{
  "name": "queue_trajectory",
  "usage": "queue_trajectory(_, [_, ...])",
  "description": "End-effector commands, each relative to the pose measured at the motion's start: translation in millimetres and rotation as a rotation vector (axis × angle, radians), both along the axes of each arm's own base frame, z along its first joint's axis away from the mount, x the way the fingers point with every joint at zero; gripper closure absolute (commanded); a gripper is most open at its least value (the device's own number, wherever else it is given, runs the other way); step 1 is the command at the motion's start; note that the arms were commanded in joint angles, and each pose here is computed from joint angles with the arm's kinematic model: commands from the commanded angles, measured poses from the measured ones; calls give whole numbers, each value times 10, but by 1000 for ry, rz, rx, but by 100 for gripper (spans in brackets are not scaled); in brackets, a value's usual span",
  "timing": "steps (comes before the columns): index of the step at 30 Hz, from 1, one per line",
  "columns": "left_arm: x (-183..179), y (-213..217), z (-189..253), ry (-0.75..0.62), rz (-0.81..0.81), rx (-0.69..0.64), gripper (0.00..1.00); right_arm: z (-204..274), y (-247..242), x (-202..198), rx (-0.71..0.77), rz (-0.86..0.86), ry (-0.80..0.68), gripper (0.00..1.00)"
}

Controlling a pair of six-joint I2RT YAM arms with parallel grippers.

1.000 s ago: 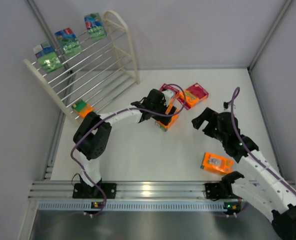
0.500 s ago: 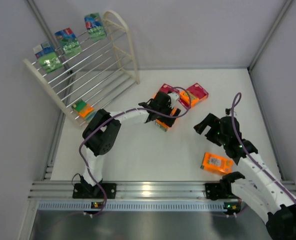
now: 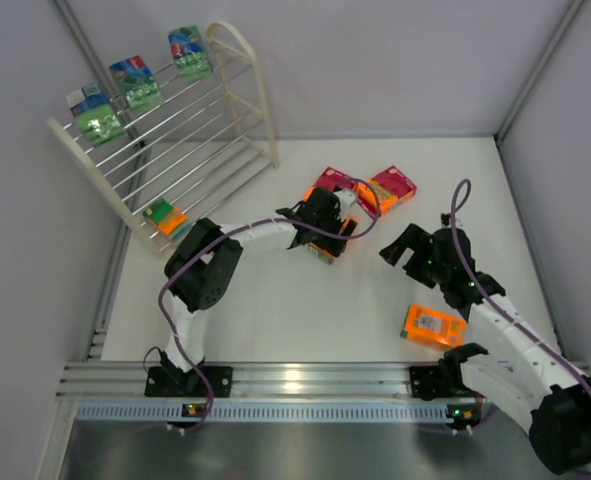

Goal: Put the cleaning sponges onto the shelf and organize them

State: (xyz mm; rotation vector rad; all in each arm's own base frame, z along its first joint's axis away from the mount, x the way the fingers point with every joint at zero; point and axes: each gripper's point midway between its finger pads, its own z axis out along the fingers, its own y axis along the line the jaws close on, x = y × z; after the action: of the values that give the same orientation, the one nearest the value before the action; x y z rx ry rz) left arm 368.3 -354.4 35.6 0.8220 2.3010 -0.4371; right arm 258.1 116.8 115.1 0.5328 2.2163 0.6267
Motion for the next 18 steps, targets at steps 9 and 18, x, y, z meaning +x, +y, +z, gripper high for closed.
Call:
queue_trajectory(9, [-387, -89, 1333, -166, -96, -353, 27, 317, 183, 372, 45, 54, -104, 1])
queue_trajectory(18, [-908, 85, 1408, -160, -219, -397, 26, 576, 349, 660, -24, 178, -157, 3])
